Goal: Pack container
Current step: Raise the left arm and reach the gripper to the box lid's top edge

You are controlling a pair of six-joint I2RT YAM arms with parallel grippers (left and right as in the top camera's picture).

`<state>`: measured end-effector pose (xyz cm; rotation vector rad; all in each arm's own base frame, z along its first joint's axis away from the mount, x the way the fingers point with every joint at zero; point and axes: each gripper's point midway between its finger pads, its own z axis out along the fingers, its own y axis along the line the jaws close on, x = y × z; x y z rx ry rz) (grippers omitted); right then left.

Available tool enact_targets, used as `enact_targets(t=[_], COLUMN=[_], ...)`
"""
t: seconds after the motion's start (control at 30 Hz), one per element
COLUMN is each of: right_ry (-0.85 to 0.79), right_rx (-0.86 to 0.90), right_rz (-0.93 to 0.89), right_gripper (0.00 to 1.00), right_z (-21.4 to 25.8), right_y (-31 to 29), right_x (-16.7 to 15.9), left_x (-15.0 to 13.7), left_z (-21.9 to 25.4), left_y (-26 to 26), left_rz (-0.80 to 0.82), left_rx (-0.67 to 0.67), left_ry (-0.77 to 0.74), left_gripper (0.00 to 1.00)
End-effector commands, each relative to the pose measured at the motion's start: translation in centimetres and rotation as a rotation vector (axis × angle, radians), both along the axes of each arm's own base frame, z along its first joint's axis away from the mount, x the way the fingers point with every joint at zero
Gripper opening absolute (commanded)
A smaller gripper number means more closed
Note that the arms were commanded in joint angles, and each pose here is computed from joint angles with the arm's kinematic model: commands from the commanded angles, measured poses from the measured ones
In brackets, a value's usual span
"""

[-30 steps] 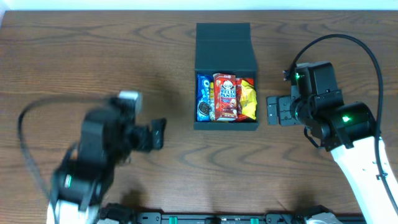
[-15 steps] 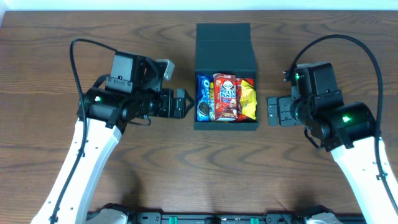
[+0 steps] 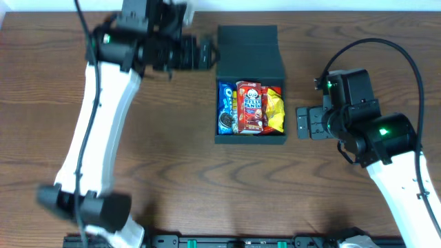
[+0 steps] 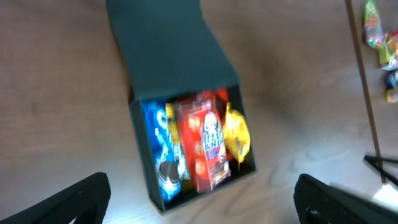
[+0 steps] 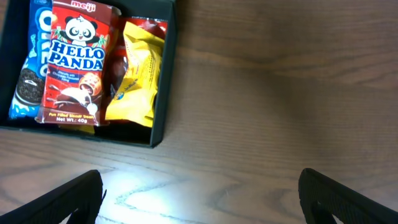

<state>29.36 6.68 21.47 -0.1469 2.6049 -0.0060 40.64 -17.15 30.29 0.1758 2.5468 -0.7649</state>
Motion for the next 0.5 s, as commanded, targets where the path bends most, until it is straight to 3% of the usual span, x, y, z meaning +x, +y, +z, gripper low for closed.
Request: enact_targets(t=[0.0,0.2,0.47], right_ry=[-0.014,-0.014,-0.015], right_rx=[-0.007,-0.006,-0.006], right_rz=[0.01,0.01,0.01], right_gripper=[0.99,0.99,0.99], right_z=[0.5,0.5,0.5], right_y=[0.1,0.1,0.1], right_x=[0.1,0.2,0.2], left_x=[3.1,9.1,14.0], left_z=[0.6,-3.3,-10.6], left_y=[0.2,1.9,1.3], left_rz=[0.009,0.087,0.076], left_rx=[-0.054,-0.258,-0.579], left_ry=[0.0,0.154,0.371], left_gripper=[0.95,0.95,0.95])
